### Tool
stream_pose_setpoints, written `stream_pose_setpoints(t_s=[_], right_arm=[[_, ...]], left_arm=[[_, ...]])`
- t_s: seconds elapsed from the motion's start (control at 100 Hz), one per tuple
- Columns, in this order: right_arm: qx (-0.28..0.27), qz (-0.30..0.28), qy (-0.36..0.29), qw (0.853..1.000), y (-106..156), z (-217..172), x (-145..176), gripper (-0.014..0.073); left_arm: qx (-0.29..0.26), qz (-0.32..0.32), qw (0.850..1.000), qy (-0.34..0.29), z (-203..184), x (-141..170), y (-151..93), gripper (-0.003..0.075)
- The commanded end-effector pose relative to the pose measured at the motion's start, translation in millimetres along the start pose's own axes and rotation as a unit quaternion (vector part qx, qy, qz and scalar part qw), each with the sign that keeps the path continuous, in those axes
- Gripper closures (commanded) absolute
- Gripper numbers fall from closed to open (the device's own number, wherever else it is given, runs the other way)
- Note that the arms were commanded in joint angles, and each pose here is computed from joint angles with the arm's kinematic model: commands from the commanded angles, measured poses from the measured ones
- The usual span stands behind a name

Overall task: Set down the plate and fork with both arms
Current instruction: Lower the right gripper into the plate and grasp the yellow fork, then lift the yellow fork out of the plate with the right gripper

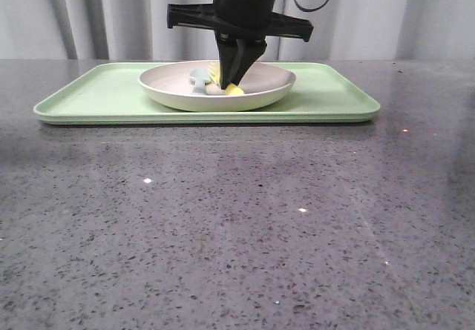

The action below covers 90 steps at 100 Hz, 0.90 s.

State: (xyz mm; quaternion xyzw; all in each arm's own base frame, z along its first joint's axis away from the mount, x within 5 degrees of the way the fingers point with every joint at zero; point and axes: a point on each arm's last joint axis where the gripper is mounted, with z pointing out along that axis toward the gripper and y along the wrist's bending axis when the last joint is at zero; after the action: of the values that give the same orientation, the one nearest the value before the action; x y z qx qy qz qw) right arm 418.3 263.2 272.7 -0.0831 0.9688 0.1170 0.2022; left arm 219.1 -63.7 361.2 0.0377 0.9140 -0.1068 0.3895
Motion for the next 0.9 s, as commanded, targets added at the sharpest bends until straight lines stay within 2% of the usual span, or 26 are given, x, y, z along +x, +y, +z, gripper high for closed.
stream_pose_setpoints(t_s=[0.0, 0.34, 0.57, 0.71, 0.89], right_arm=[[-0.015, -0.004, -0.050, 0.999, 2.9, -39.5, -9.9, 0.0610], [-0.012, -0.005, -0.052, 0.999, 2.9, -62.1, -10.1, 0.0610], [-0.013, -0.006, -0.085, 0.996, -0.1, -94.5, -12.2, 0.0610], [-0.012, 0.005, -0.102, 0.995, -11.4, -117.4, -14.5, 0.0610], [-0.019, 0.039, -0.089, 0.995, -41.4, -137.1, -17.7, 0.0636]], left_arm=[[0.016, -0.003, 0.998, -0.054, -13.2, -11.8, -4.9, 0.0418], [0.016, -0.003, 0.998, -0.054, -13.2, -11.8, -4.9, 0.0418], [0.016, -0.003, 0.998, -0.054, -13.2, -11.8, -4.9, 0.0418], [0.016, -0.003, 0.998, -0.056, -13.2, -12.1, -5.0, 0.0419], [0.016, -0.003, 0.998, -0.056, -13.2, -12.1, -5.0, 0.0419]])
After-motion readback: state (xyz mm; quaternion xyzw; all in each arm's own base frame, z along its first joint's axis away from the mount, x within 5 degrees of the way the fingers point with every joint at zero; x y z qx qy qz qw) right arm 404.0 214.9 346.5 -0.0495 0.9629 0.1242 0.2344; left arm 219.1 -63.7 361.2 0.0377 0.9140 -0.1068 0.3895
